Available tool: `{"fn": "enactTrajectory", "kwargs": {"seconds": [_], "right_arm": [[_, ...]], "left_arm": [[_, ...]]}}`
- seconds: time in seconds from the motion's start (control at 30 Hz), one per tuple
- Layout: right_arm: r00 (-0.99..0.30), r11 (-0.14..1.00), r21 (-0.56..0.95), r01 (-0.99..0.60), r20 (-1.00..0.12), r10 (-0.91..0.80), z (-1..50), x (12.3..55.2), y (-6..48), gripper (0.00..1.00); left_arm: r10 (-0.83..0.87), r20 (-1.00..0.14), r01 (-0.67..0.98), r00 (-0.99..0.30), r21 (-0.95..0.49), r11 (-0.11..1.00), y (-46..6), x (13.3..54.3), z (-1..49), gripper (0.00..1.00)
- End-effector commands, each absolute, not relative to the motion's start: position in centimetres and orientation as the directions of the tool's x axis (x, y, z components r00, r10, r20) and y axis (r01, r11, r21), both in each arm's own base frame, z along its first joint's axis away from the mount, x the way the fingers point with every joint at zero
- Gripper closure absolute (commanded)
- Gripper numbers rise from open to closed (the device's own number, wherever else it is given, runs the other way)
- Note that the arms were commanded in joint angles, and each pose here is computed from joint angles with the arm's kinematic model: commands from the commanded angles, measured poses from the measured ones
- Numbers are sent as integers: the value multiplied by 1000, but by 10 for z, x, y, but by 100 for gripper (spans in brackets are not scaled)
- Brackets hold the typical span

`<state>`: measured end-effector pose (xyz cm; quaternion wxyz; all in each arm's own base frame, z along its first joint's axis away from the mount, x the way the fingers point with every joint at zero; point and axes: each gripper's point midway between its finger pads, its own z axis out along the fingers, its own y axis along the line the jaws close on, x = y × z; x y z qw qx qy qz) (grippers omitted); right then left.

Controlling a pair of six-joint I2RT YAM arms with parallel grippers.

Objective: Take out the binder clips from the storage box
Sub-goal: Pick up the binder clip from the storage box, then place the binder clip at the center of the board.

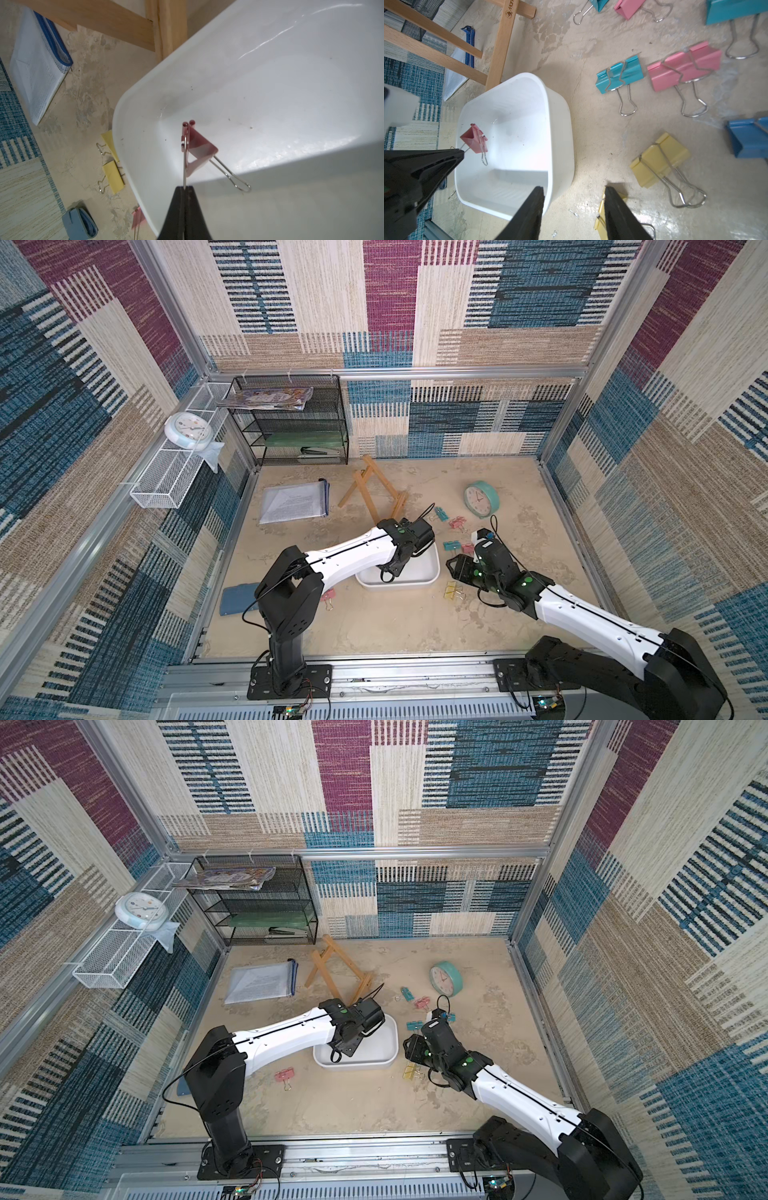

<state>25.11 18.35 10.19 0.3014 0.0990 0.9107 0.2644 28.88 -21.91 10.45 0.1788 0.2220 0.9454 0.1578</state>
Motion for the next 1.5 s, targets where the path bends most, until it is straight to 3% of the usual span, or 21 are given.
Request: {"fn": "enactTrajectory", "kwargs": {"seconds": [0.0, 0.17, 0.27, 0.43, 0.73, 0.97, 1.47], "right_arm": [[-775, 829, 559, 33, -509, 374, 111, 257, 183, 44], [-741, 792, 609, 42, -513, 433, 123, 262, 184, 21], [-711, 759, 652, 2, -533, 459, 134, 266, 188, 14], [-690, 737, 672, -65, -565, 453, 146, 274, 197, 13], [-747, 796, 605, -30, -543, 384, 132, 285, 204, 14], [-782, 789, 615, -3, -494, 381, 123, 287, 213, 14], [-789, 798, 602, 26, -478, 386, 113, 285, 208, 14]], "left_arm": [[422, -339, 286, -841, 382, 878, -206, 287, 125, 100], [306, -440, 184, -844, 298, 937, -181, 265, 154, 100], [223, -484, 119, -847, 236, 965, -161, 246, 166, 100], [121, -504, 20, -855, 201, 979, -130, 212, 176, 100], [115, -366, -6, -924, 312, 950, -104, 154, 144, 100], [236, -268, 97, -934, 446, 890, -112, 158, 120, 100], [344, -50, 277, -938, 490, 826, -135, 152, 53, 100]]}}
